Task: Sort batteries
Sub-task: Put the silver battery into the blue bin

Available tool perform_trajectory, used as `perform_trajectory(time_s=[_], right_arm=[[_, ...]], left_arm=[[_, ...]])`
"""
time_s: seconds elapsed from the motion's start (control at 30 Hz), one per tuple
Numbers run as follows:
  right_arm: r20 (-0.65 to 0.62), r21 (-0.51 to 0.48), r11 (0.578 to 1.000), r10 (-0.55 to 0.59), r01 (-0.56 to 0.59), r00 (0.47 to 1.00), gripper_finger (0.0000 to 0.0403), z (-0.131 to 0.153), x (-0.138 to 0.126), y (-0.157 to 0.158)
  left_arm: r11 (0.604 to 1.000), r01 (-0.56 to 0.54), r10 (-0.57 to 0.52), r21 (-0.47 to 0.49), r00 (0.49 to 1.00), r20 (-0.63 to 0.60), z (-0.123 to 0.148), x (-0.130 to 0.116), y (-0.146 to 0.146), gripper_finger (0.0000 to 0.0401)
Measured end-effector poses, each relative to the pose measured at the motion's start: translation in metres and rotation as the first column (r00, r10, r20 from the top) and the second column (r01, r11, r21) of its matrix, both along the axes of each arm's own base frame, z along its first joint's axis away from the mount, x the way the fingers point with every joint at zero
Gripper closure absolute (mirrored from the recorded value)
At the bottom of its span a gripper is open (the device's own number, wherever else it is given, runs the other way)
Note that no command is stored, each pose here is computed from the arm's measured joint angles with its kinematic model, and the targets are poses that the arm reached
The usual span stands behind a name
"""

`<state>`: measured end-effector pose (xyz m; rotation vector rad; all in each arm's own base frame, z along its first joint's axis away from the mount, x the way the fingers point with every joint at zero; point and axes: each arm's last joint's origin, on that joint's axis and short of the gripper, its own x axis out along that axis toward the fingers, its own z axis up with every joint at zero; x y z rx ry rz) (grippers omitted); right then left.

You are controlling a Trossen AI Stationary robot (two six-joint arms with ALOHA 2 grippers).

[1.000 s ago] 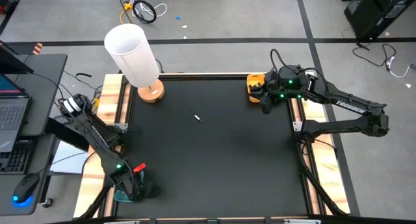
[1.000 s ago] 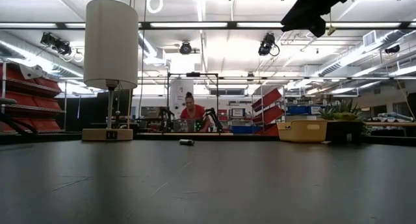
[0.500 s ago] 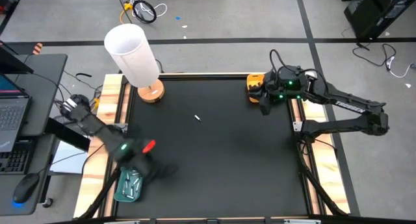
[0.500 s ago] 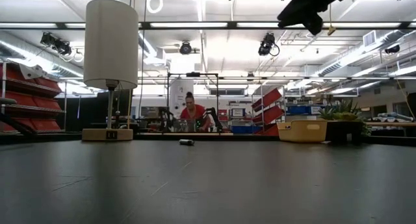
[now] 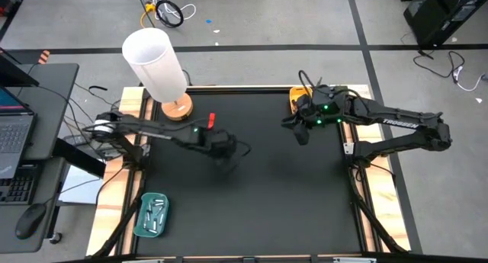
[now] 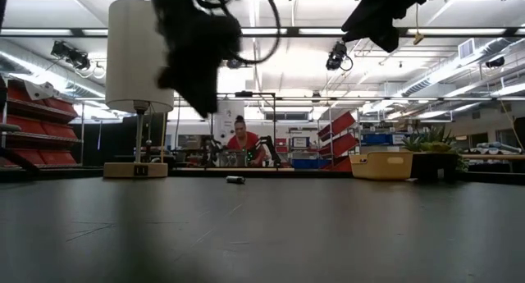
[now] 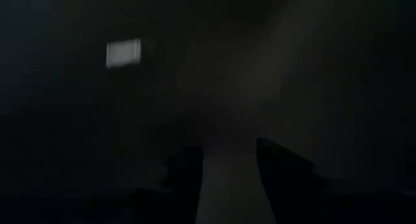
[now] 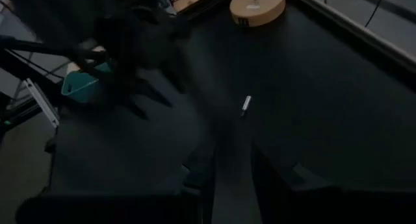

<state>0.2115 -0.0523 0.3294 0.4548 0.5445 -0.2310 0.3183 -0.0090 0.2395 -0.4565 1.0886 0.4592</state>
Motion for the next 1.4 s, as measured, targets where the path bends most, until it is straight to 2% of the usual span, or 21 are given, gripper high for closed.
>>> perform_trajectory(time_s=[0.1, 0.23, 0.33, 0.43, 0.5, 0.57, 0.8, 0.93, 1.07, 1.27, 1.4], right_arm=[[-0.002, 0.032, 0.999, -0.008, 0.008, 1.000, 0.0319, -0.001, 0.002, 0.004], [-0.003, 0.056, 0.998, -0.038, 0.038, 0.999, 0.0319, -0.001, 0.004, 0.010], [-0.004, 0.059, 0.997, -0.057, 0.057, 0.998, 0.0319, -0.001, 0.004, 0.013], [-0.005, 0.055, 0.996, -0.063, 0.064, 0.998, 0.0319, -0.001, 0.004, 0.014], [-0.005, 0.052, 0.996, -0.076, 0.076, 0.997, 0.0319, -0.001, 0.004, 0.013], [-0.005, 0.059, 0.994, -0.090, 0.090, 0.996, 0.0319, -0.001, 0.004, 0.013], [-0.005, 0.073, 0.988, -0.134, 0.134, 0.991, 0.0319, -0.001, 0.004, 0.011], [-0.006, 0.070, 0.988, -0.138, 0.138, 0.990, 0.0319, -0.001, 0.004, 0.011], [-0.006, 0.067, 0.986, -0.152, 0.152, 0.988, 0.0319, -0.001, 0.004, 0.010], [-0.024, 0.087, 0.980, -0.179, 0.181, 0.984, 0.0319, -0.003, 0.002, 0.007], [-0.053, 0.092, 0.978, -0.182, 0.186, 0.982, 0.0319, -0.005, 0.000, 0.007]], left_arm=[[0.990, 0.118, -0.119, 0.074, 0.993, 0.011, -0.010, 0.014, 0.020, 0.0243], [0.953, 0.274, -0.269, 0.128, 0.961, -0.062, -0.023, 0.018, 0.043, 0.0243], [0.879, 0.438, -0.421, 0.189, 0.898, -0.128, -0.028, 0.019, 0.056, 0.0243], [0.776, 0.583, -0.557, 0.241, 0.812, -0.174, -0.031, 0.022, 0.069, 0.0243], [0.716, 0.654, -0.629, 0.244, 0.756, -0.182, -0.035, 0.023, 0.078, 0.0243], [0.681, 0.697, -0.674, 0.224, 0.717, -0.181, -0.042, 0.024, 0.088, 0.0243], [0.627, 0.754, -0.717, 0.197, 0.657, -0.233, -0.065, 0.025, 0.112, 0.0243], [0.590, 0.782, -0.747, 0.202, 0.623, -0.231, -0.072, 0.028, 0.118, 0.0243], [0.551, 0.820, -0.793, 0.154, 0.572, -0.208, -0.084, 0.029, 0.119, 0.0244], [0.550, 0.827, -0.801, 0.114, 0.561, -0.210, -0.098, 0.032, 0.119, 0.0267], [0.550, 0.831, -0.803, 0.080, 0.553, -0.221, -0.101, 0.030, 0.118, 0.0320]])
